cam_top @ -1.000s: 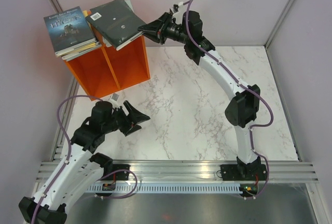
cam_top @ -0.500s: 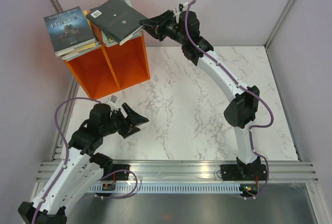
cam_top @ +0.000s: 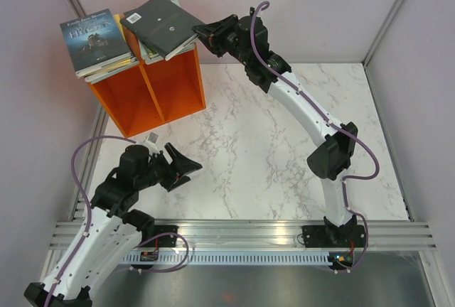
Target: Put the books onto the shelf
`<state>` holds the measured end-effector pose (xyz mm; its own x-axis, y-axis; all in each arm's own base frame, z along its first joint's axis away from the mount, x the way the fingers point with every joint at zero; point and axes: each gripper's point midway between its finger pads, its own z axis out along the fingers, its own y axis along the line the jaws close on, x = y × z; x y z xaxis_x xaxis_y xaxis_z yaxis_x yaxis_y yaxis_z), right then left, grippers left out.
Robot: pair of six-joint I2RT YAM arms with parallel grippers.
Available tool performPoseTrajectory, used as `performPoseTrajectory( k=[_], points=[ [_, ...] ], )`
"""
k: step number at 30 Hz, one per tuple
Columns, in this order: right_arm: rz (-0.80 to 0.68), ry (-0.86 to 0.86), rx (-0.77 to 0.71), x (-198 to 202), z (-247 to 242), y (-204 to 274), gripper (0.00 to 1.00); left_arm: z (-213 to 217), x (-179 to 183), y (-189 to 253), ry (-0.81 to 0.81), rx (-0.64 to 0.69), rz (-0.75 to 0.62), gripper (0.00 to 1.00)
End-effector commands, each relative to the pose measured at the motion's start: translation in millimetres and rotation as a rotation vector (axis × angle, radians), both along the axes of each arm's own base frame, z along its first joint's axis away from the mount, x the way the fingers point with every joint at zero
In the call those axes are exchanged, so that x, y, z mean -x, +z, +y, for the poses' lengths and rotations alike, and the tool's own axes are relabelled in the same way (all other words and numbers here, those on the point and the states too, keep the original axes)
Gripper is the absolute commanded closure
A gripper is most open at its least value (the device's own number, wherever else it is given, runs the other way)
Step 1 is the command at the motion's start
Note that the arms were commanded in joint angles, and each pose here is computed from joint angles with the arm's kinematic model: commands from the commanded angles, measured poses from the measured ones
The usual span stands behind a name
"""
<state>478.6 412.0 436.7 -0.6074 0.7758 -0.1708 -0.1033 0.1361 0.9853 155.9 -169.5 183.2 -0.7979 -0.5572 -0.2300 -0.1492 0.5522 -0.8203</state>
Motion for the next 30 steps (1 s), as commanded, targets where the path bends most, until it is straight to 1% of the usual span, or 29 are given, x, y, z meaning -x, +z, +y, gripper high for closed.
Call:
performPoseTrajectory(
  k=[1, 5, 7, 8, 11, 12, 13, 14, 16, 17, 18, 19, 21, 23, 24, 25, 27, 30],
  points=[
    [-0.092, -0.075, 0.018, 13.8, -16.7, 43.0, 1.00, 3.3, 0.0, 2.9, 0.025, 0.000, 0.002, 0.20],
    [-0.084, -0.012, 0.025, 31.3, 7.4, 34.7, 1.00, 4.8, 0.8, 4.5, 0.028, -0.003, -0.004, 0.20],
    [-0.071, 0.004, 0.019, 32.7, 13.5, 28.4, 1.00, 5.7, 2.2, 5.5, 0.029, -0.004, -0.006, 0.20],
    [-0.066, 0.012, 0.015, 33.0, 15.1, 27.2, 0.98, 6.3, 2.5, 5.7, 0.031, -0.006, -0.007, 0.20],
    [-0.066, 0.018, 0.015, 32.2, 16.3, 25.6, 0.80, 8.1, 4.3, 7.3, 0.036, -0.008, -0.013, 0.20],
    [-0.066, 0.021, 0.017, 33.3, 16.9, 25.3, 0.64, 8.4, 5.5, 8.1, 0.034, -0.008, -0.017, 0.20],
    [-0.068, 0.019, 0.017, 34.3, 15.7, 26.7, 0.54, 9.0, 6.0, 7.5, 0.033, -0.011, -0.016, 0.20],
    [-0.076, 0.019, 0.022, 35.6, 14.5, 28.5, 0.40, 9.4, 6.4, 8.0, 0.035, -0.011, -0.018, 0.20],
    [-0.078, 0.014, 0.027, 38.1, 10.4, 29.7, 0.31, 10.0, 7.6, 8.1, 0.034, -0.013, -0.018, 0.20],
    [-0.077, 0.011, 0.034, 37.9, 8.0, 28.6, 0.23, 10.2, 7.6, 7.7, 0.035, -0.014, -0.016, 0.19],
    [-0.073, 0.009, 0.043, 38.0, 6.4, 25.1, 0.10, 10.5, 8.2, 7.4, 0.035, -0.015, -0.015, 0.19],
    [-0.083, 0.010, 0.042, 41.8, 2.5, 31.1, 0.02, 10.5, 8.3, 7.6, 0.034, -0.015, -0.017, 0.19],
    [-0.082, 0.010, 0.062, 44.1, -1.3, 26.4, 0.02, 10.5, 8.1, 8.0, 0.034, -0.016, -0.018, 0.19],
    [-0.093, 0.019, 0.065, 53.6, -7.3, 32.8, 0.02, 10.2, 8.6, 8.1, 0.029, -0.017, -0.018, 0.19],
    [-0.085, 0.026, 0.087, 55.2, -7.4, 23.4, 0.02, 10.1, 8.9, 7.4, 0.026, -0.020, -0.017, 0.19],
    [-0.097, 0.033, 0.082, 63.3, -10.1, 30.2, 0.02, 10.3, 8.4, 6.8, 0.027, -0.021, -0.017, 0.19],
    [-0.102, 0.078, 0.095, 73.1, -4.4, 22.4, 0.02, 10.1, 8.6, 5.1, 0.025, -0.025, -0.010, 0.19],
    [-0.148, 0.136, 0.086, 91.7, 6.8, 25.6, 0.02, 9.9, 8.3, 3.6, 0.020, -0.031, -0.007, 0.19]
  ],
)
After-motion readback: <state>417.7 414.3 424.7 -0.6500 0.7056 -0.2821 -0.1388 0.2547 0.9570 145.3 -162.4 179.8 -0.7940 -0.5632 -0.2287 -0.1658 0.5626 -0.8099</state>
